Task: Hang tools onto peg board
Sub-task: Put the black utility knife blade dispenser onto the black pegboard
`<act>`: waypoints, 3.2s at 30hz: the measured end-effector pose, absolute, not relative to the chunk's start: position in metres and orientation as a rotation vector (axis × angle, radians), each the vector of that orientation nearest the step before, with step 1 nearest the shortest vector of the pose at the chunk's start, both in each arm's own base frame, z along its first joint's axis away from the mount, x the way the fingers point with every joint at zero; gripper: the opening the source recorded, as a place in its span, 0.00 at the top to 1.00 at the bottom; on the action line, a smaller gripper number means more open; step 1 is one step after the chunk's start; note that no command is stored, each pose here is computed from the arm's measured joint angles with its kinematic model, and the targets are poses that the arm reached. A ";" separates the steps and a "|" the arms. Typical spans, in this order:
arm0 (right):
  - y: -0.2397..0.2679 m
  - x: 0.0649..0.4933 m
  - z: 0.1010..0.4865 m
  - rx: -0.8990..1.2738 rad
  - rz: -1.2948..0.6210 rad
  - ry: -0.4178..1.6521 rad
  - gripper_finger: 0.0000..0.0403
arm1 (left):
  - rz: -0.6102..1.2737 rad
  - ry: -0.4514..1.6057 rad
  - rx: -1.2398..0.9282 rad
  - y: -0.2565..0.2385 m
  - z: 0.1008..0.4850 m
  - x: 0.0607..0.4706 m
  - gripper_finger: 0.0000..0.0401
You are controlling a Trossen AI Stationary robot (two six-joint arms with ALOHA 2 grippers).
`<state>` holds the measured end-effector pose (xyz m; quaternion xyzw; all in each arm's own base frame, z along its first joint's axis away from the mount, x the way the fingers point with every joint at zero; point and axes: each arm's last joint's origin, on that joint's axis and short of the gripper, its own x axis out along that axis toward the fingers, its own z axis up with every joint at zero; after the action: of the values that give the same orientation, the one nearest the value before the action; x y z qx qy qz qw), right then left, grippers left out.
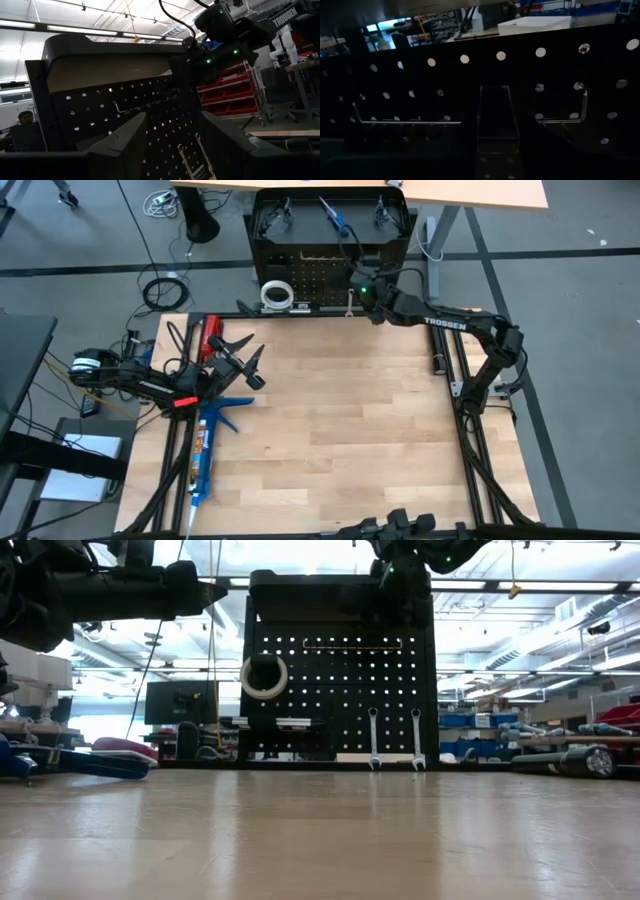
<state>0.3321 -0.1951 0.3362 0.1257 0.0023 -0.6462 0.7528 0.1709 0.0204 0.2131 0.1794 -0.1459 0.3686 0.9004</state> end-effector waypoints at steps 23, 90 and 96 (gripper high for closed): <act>-0.194 0.310 0.345 0.390 -1.369 0.048 0.71 | 0.744 -0.302 0.385 0.020 0.213 0.171 0.52; -0.196 0.312 0.349 0.345 -1.282 0.070 0.68 | 0.744 -0.231 0.430 0.020 0.208 0.174 0.52; -0.197 0.312 0.349 0.341 -1.281 0.074 0.67 | 0.744 -0.232 0.430 0.020 0.208 0.174 0.52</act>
<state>0.3121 -0.1967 0.3493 0.1583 0.0341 -0.5944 0.7877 0.1737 0.0201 0.2079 0.2079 -0.1120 0.3599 0.9026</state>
